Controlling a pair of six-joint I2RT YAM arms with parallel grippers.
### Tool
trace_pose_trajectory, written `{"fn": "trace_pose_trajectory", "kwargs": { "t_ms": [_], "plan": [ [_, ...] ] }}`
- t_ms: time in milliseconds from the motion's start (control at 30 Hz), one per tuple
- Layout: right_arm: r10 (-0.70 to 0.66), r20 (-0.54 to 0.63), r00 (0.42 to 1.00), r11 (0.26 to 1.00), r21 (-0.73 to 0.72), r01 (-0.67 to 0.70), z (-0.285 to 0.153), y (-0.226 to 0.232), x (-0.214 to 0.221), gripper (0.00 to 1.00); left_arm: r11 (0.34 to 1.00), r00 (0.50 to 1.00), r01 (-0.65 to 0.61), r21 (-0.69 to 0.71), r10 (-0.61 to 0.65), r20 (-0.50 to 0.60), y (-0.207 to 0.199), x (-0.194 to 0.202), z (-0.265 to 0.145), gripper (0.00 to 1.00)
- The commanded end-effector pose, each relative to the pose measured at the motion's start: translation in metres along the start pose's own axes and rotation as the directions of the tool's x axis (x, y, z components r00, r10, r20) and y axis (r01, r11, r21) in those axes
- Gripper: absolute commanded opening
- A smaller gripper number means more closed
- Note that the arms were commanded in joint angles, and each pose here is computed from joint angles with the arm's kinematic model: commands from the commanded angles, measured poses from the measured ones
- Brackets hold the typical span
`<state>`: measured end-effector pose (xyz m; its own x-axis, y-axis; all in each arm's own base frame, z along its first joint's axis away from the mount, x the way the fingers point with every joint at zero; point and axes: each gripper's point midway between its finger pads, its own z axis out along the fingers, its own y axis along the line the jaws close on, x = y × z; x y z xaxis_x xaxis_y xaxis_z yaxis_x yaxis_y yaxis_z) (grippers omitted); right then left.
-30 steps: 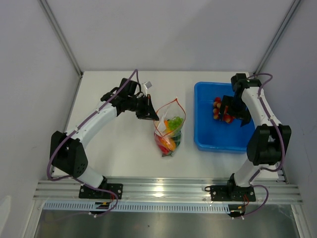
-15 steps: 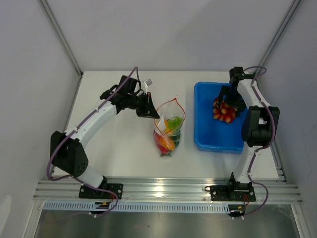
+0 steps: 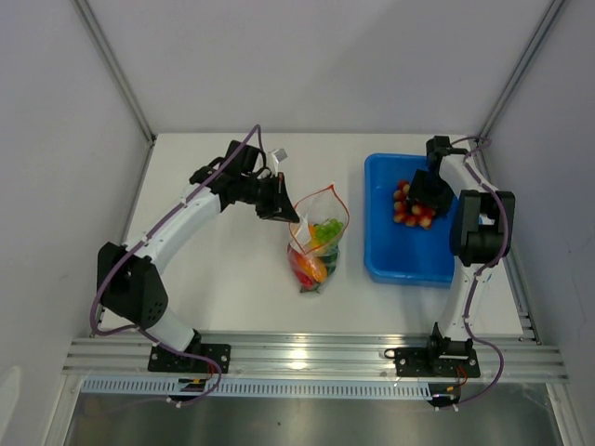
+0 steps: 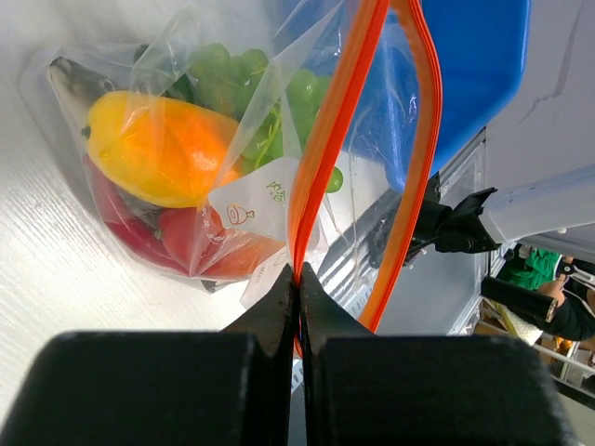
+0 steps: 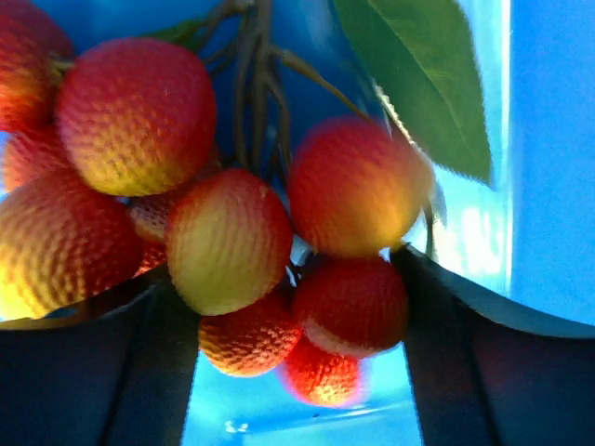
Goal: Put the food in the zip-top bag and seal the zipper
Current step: Pick up the fake fruit from the bin.
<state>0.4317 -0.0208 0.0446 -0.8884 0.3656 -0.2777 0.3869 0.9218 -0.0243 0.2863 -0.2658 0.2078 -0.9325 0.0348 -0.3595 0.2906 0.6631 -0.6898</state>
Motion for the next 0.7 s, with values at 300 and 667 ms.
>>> {"fn": "trace_pose_trajectory", "kwargs": {
  "t_ms": [300, 667],
  "plan": [
    [0.037, 0.040, 0.999, 0.998, -0.045, -0.035, -0.005, 0.004, 0.003, 0.27, 0.999, 0.999, -0.043, 0.024, 0.043, 0.034, -0.010, -0.016, -0.006, 0.01],
    [0.055, 0.088, 0.995, 0.996, -0.078, -0.049, -0.044, 0.003, -0.003, 0.05, 0.998, 0.998, -0.053, 0.033, 0.052, 0.039, -0.014, -0.014, -0.010, 0.01]
  ]
}}
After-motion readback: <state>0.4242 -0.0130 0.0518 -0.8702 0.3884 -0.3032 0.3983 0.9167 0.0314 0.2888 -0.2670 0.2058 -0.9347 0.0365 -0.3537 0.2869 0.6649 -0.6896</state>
